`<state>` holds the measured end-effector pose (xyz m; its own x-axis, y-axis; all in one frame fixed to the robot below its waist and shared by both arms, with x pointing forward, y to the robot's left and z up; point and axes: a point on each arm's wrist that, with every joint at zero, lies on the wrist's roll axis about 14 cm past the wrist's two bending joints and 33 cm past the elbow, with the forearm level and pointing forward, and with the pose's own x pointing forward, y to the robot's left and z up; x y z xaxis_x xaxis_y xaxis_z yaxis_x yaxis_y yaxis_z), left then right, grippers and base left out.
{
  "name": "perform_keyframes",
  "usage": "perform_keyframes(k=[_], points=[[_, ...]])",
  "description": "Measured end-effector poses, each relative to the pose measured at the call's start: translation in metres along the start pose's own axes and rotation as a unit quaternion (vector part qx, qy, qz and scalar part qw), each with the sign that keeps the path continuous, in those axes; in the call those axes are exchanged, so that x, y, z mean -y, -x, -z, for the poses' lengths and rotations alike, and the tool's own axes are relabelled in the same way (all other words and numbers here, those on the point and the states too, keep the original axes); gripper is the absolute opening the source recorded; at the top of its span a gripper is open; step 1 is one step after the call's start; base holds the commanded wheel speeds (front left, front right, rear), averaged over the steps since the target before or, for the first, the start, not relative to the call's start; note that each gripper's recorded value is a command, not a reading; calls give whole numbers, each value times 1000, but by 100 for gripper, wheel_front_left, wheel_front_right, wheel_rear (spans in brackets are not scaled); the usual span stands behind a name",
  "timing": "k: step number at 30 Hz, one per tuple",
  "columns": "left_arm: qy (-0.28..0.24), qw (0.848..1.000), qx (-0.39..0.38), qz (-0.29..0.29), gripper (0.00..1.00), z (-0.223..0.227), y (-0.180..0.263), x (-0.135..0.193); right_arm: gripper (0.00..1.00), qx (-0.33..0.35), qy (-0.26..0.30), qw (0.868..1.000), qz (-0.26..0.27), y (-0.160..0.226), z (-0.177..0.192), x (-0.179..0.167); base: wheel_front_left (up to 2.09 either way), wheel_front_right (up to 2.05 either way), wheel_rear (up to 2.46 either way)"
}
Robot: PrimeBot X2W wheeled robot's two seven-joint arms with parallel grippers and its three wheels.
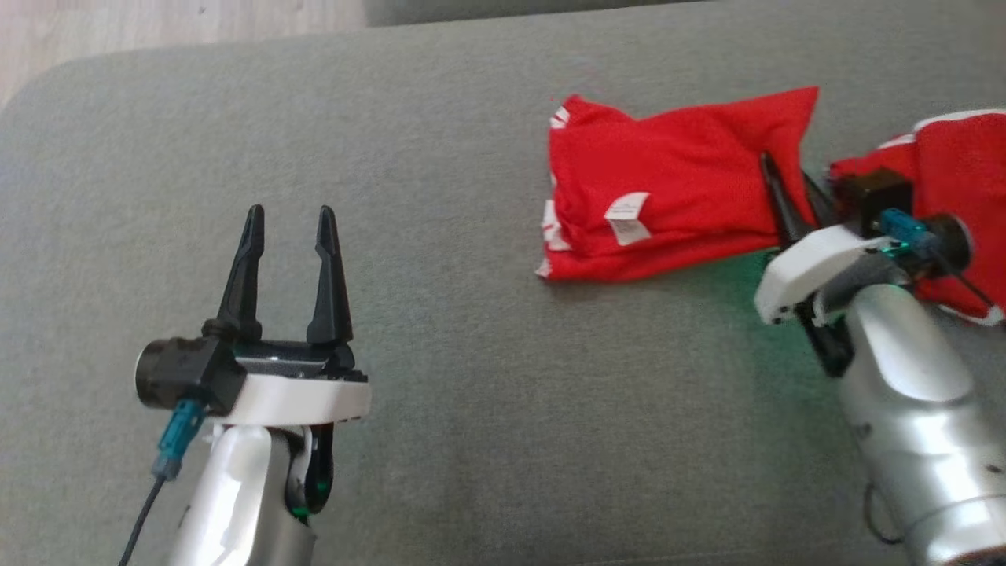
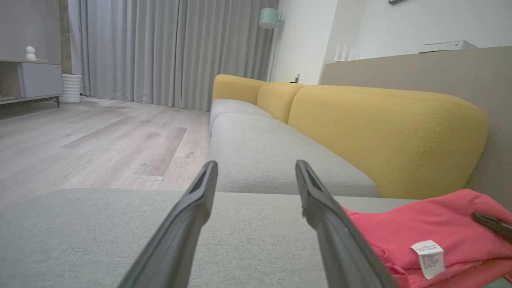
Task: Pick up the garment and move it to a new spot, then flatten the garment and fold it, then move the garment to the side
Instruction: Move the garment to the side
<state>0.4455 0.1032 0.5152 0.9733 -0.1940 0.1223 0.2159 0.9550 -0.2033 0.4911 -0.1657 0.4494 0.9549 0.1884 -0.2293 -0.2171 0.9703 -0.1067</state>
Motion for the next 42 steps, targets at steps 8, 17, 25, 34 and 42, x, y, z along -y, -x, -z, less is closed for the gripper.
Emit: perform_keyframes(k=[8, 17, 25, 34, 42], points=[[6, 1000, 0, 22, 100, 2, -6, 16, 0, -16, 90, 995, 50, 28, -22, 81, 0, 0, 0], [9, 1000, -14, 19, 100, 14, -8, 12, 0, -90, 140, 980, 110, 57, -2, 156, 0, 0, 0], [9, 999, -26, 20, 100, 25, -9, 10, 0, -130, 162, 963, 169, 78, 0, 210, 0, 0, 0], [10, 999, -39, 24, 100, 37, -13, 9, 91, -146, 144, 956, 208, 88, 11, 235, 0, 0, 0], [8, 999, -39, 22, 100, 35, -11, 7, 100, -105, 134, 964, 205, 78, -3, 223, 0, 0, 0]])
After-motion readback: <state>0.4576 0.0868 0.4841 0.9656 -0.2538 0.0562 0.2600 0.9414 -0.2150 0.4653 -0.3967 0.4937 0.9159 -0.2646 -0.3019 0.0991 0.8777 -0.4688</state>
